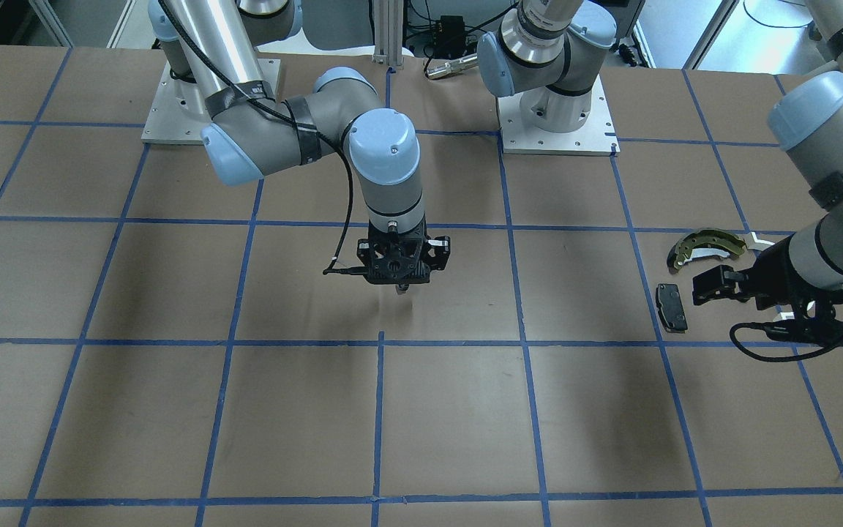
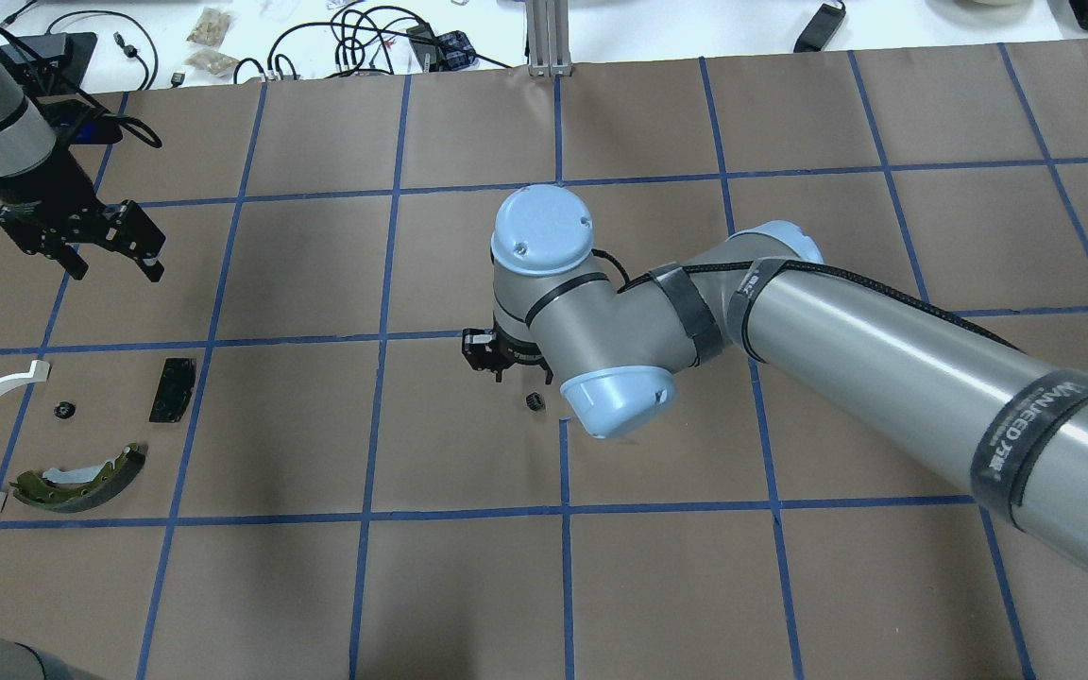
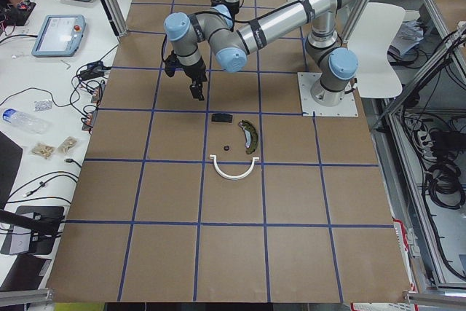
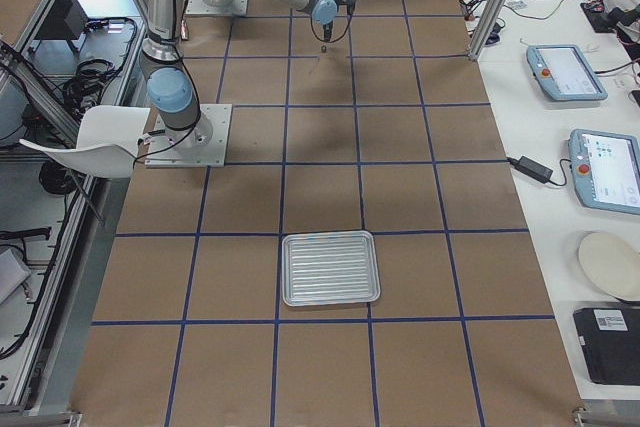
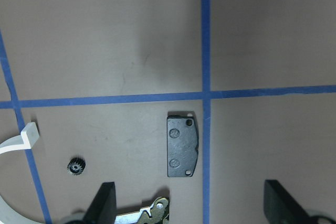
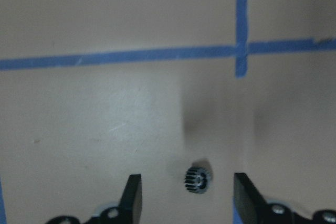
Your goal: Place bearing gear from tray to pile
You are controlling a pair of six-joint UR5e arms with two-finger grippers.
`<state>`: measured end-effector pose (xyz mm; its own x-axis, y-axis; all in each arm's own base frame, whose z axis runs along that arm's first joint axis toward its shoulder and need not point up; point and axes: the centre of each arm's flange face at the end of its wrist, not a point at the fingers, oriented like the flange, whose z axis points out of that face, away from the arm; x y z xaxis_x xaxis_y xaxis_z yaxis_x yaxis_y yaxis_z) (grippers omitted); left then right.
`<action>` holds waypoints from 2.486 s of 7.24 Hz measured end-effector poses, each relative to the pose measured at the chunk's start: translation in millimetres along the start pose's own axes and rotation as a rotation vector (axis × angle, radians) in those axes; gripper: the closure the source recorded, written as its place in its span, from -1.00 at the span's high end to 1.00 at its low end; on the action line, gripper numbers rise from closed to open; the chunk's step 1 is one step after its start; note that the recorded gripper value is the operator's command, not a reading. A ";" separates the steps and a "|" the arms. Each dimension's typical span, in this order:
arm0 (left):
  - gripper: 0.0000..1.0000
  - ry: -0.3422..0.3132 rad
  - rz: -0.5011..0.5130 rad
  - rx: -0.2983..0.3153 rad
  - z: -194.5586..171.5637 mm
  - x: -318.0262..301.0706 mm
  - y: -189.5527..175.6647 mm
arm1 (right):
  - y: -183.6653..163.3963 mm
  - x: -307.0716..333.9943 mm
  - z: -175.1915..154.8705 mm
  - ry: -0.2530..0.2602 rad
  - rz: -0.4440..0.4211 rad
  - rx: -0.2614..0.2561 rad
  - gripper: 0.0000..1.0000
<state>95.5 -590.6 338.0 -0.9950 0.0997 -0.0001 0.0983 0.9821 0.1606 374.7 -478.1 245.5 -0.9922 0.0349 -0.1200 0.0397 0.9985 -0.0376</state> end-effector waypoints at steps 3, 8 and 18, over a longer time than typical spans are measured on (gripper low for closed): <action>1.00 0.046 0.029 0.019 3.1 94.6 -22.0 | -92.9 149.2 -145.5 0.153 -0.157 -0.012 1.00; 1.00 0.085 -0.015 -0.013 33.5 315.1 -7.6 | -28.5 208.6 -313.9 0.131 -0.099 -0.003 1.00; 0.50 0.092 -0.054 0.033 168.9 418.1 52.3 | -21.5 188.4 -256.1 0.140 -0.048 -0.018 1.00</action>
<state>-312.7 -470.5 179.7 -0.9961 0.0326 0.0826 0.0432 0.9905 0.1303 156.6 -482.3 477.7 -0.9997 -0.0086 0.0212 -0.0090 0.9997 -0.0216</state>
